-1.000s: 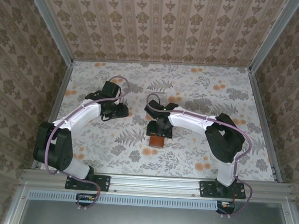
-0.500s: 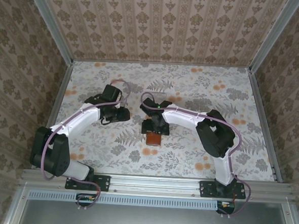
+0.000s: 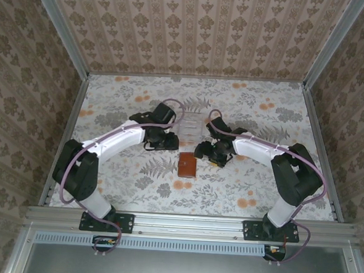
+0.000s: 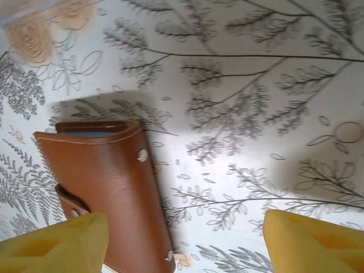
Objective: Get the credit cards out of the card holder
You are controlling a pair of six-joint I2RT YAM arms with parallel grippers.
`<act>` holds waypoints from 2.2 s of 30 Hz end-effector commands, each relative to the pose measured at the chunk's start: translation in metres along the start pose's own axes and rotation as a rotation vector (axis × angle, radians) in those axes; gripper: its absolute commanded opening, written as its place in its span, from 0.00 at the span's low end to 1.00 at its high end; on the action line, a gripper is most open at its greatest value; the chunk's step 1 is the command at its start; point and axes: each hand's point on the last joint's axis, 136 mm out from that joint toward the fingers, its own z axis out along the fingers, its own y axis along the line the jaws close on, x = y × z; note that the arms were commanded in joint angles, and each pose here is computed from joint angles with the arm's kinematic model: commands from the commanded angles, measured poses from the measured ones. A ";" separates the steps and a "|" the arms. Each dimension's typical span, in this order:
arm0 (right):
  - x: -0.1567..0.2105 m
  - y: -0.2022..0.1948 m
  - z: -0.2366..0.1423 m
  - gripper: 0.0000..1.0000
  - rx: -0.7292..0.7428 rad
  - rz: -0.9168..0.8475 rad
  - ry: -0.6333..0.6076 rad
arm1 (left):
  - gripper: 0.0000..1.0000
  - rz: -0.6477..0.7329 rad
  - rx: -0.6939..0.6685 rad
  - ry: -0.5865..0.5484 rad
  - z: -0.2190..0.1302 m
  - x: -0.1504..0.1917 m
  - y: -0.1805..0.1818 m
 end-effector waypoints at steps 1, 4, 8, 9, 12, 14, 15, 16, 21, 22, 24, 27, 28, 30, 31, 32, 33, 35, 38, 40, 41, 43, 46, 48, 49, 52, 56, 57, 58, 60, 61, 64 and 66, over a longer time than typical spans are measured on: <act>-0.002 0.009 -0.012 0.72 -0.101 -0.019 0.005 | 0.40 -0.024 -0.066 0.043 0.006 0.010 -0.010; -0.006 -0.003 -0.014 0.72 -0.104 -0.010 0.005 | 0.40 -0.021 -0.104 0.074 0.018 0.018 -0.018; -0.008 -0.012 -0.015 0.72 -0.116 -0.006 0.017 | 0.36 -0.019 -0.135 0.106 0.032 0.027 -0.029; -0.008 -0.012 -0.016 0.71 -0.121 -0.009 0.018 | 0.35 -0.012 -0.136 0.115 0.035 0.029 -0.033; -0.009 -0.016 -0.016 0.71 -0.127 -0.011 0.023 | 0.35 -0.008 -0.167 0.141 0.044 0.035 -0.036; -0.008 -0.019 -0.015 0.70 -0.132 -0.012 0.032 | 0.35 -0.009 -0.181 0.154 0.049 0.037 -0.036; -0.007 -0.019 -0.015 0.70 -0.137 -0.014 0.036 | 0.35 -0.009 -0.185 0.160 0.051 0.039 -0.036; -0.007 -0.019 -0.015 0.70 -0.140 -0.015 0.039 | 0.35 -0.012 -0.189 0.164 0.053 0.040 -0.035; -0.005 -0.020 -0.017 0.70 -0.149 -0.023 0.047 | 0.33 -0.024 -0.214 0.192 0.061 0.047 -0.029; -0.005 -0.020 -0.017 0.70 -0.150 -0.023 0.047 | 0.33 -0.024 -0.218 0.198 0.063 0.048 -0.028; -0.004 -0.020 -0.018 0.70 -0.152 -0.026 0.047 | 0.33 -0.023 -0.225 0.211 0.066 0.051 -0.027; -0.003 -0.021 -0.019 0.70 -0.153 -0.028 0.048 | 0.34 -0.024 -0.230 0.228 0.069 0.054 -0.024; -0.003 -0.021 -0.019 0.70 -0.155 -0.027 0.049 | 0.34 -0.023 -0.232 0.232 0.070 0.056 -0.023; -0.002 -0.020 -0.018 0.69 -0.160 -0.024 0.055 | 0.34 -0.021 -0.232 0.240 0.071 0.058 -0.022; -0.002 -0.020 -0.018 0.69 -0.162 -0.022 0.056 | 0.33 -0.018 -0.233 0.241 0.072 0.059 -0.021; -0.001 -0.020 -0.018 0.69 -0.166 -0.020 0.057 | 0.31 -0.018 -0.235 0.246 0.073 0.059 -0.020; -0.002 -0.019 -0.018 0.69 -0.171 -0.019 0.057 | 0.28 -0.016 -0.236 0.248 0.073 0.060 -0.020; -0.001 -0.017 -0.018 0.68 -0.180 -0.017 0.059 | 0.24 -0.010 -0.234 0.250 0.074 0.061 -0.020; 0.000 -0.012 -0.016 0.67 -0.198 -0.021 0.069 | 0.18 -0.006 -0.229 0.245 0.074 0.060 -0.019; 0.001 -0.008 -0.013 0.66 -0.211 -0.027 0.081 | 0.15 -0.005 -0.210 0.238 0.073 0.058 -0.022; 0.002 -0.005 -0.012 0.64 -0.220 -0.032 0.088 | 0.13 -0.005 -0.195 0.232 0.073 0.057 -0.024; 0.005 0.001 -0.010 0.63 -0.239 -0.041 0.103 | 0.11 -0.010 -0.161 0.219 0.072 0.054 -0.028; 0.008 0.011 -0.006 0.62 -0.251 -0.065 0.116 | 0.08 -0.015 -0.088 0.194 0.069 0.049 -0.037; 0.010 0.017 -0.002 0.61 -0.256 -0.076 0.125 | 0.06 -0.010 -0.043 0.176 0.066 0.047 -0.043; 0.011 0.018 0.000 0.61 -0.256 -0.077 0.128 | 0.06 -0.008 -0.027 0.169 0.065 0.045 -0.046; 0.012 0.021 0.007 0.59 -0.251 -0.083 0.137 | 0.06 0.002 0.008 0.152 0.059 0.043 -0.051; 0.014 0.022 0.017 0.57 -0.248 -0.083 0.155 | 0.05 0.000 0.058 0.135 0.052 0.041 -0.056; 0.015 0.022 0.018 0.56 -0.249 -0.081 0.160 | 0.05 -0.005 0.072 0.127 0.051 0.040 -0.056; 0.015 0.023 0.020 0.55 -0.250 -0.081 0.166 | 0.05 -0.009 0.083 0.122 0.050 0.039 -0.057; 0.015 0.024 0.022 0.53 -0.239 -0.087 0.170 | 0.05 -0.020 0.109 0.115 0.049 0.038 -0.057; 0.015 0.021 0.024 0.52 -0.223 -0.085 0.169 | 0.05 -0.026 0.115 0.113 0.048 0.037 -0.057; 0.013 0.015 0.026 0.49 -0.182 -0.082 0.167 | 0.05 -0.040 0.125 0.109 0.044 0.037 -0.054; 0.012 0.010 0.027 0.48 -0.155 -0.085 0.161 | 0.05 -0.040 0.092 0.113 0.041 0.039 -0.045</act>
